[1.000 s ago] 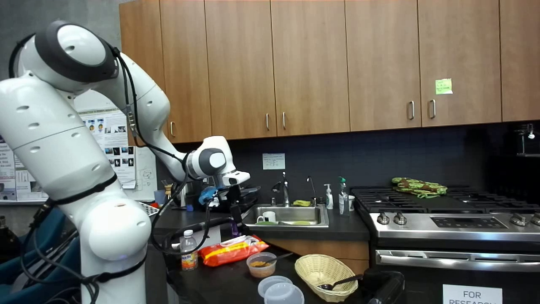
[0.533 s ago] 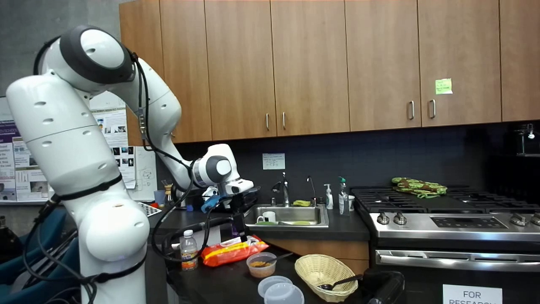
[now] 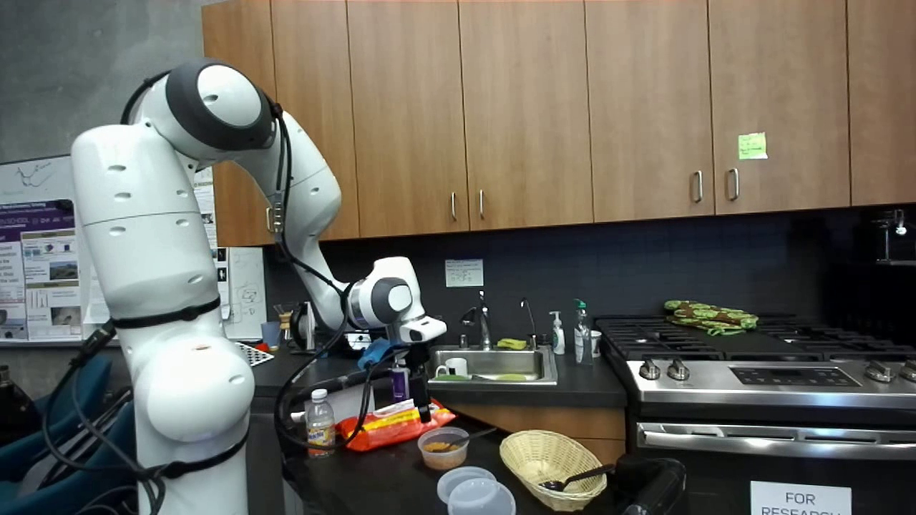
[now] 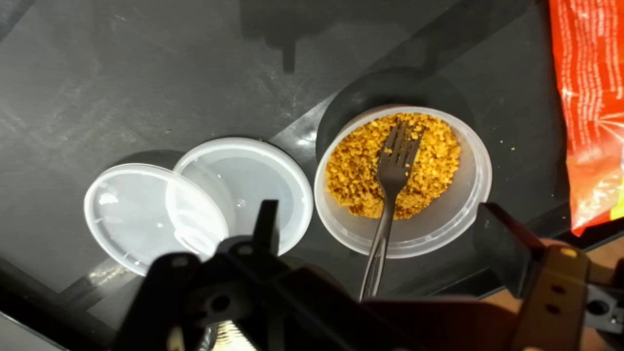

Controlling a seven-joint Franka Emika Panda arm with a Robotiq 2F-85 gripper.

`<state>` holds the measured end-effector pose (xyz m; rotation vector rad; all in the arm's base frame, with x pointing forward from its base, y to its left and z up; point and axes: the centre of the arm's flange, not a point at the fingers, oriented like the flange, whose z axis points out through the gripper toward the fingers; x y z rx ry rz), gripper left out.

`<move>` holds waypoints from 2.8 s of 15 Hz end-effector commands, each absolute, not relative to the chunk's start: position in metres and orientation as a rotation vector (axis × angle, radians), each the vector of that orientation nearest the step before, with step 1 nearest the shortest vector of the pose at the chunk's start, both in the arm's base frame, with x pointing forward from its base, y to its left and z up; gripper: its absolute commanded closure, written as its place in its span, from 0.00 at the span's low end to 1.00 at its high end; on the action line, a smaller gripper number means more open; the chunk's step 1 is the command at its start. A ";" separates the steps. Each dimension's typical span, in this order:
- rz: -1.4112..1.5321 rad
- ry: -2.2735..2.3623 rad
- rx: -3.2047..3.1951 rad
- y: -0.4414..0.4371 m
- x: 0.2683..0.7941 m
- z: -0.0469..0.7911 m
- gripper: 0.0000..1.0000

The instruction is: Remove the plastic fork from the lunchbox and put it in the basket on the right

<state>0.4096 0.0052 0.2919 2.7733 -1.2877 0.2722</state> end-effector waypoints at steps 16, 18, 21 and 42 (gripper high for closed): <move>0.272 -1.304 2.774 0.003 0.424 0.290 0.00; 0.274 -1.312 2.781 -0.001 0.433 0.292 0.00; 0.306 -1.328 2.759 -0.006 0.452 0.292 0.00; 0.186 -1.371 2.613 -0.054 0.506 0.228 0.18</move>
